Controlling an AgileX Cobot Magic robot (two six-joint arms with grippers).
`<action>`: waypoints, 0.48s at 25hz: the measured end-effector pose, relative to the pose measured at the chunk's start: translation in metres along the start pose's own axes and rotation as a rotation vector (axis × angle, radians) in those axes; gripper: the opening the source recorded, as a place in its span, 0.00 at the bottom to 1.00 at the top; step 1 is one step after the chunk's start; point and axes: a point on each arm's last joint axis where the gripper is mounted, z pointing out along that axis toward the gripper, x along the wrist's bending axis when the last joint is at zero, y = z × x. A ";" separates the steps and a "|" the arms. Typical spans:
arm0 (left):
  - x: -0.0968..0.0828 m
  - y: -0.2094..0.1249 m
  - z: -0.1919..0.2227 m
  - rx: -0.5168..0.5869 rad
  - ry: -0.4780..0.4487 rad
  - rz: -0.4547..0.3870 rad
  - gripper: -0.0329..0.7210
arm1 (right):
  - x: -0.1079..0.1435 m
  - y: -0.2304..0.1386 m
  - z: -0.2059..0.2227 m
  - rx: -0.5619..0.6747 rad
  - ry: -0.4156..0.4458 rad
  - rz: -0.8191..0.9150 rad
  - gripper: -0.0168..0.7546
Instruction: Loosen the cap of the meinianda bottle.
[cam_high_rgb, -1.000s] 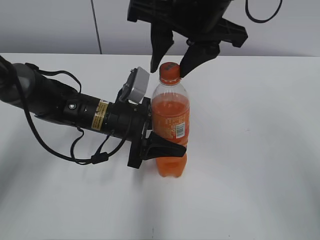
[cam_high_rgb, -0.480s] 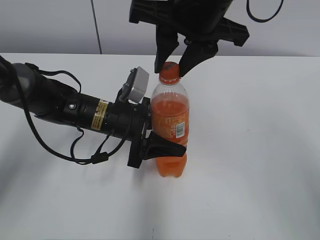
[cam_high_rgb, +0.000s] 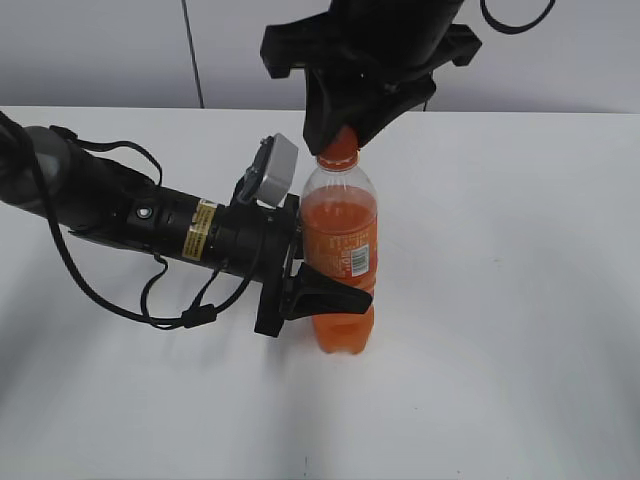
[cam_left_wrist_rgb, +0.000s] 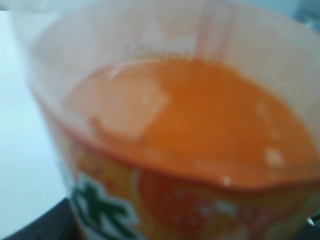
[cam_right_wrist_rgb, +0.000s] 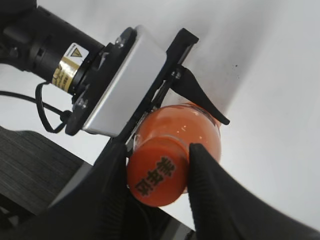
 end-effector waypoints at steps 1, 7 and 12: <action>0.000 0.000 0.000 0.000 0.000 0.001 0.59 | 0.000 0.000 0.000 0.000 0.001 -0.046 0.39; 0.000 0.000 0.000 0.000 0.000 0.001 0.59 | 0.000 0.000 0.000 0.002 0.002 -0.338 0.39; 0.000 0.000 0.000 0.001 0.001 0.001 0.59 | 0.000 0.000 0.001 0.004 0.002 -0.557 0.38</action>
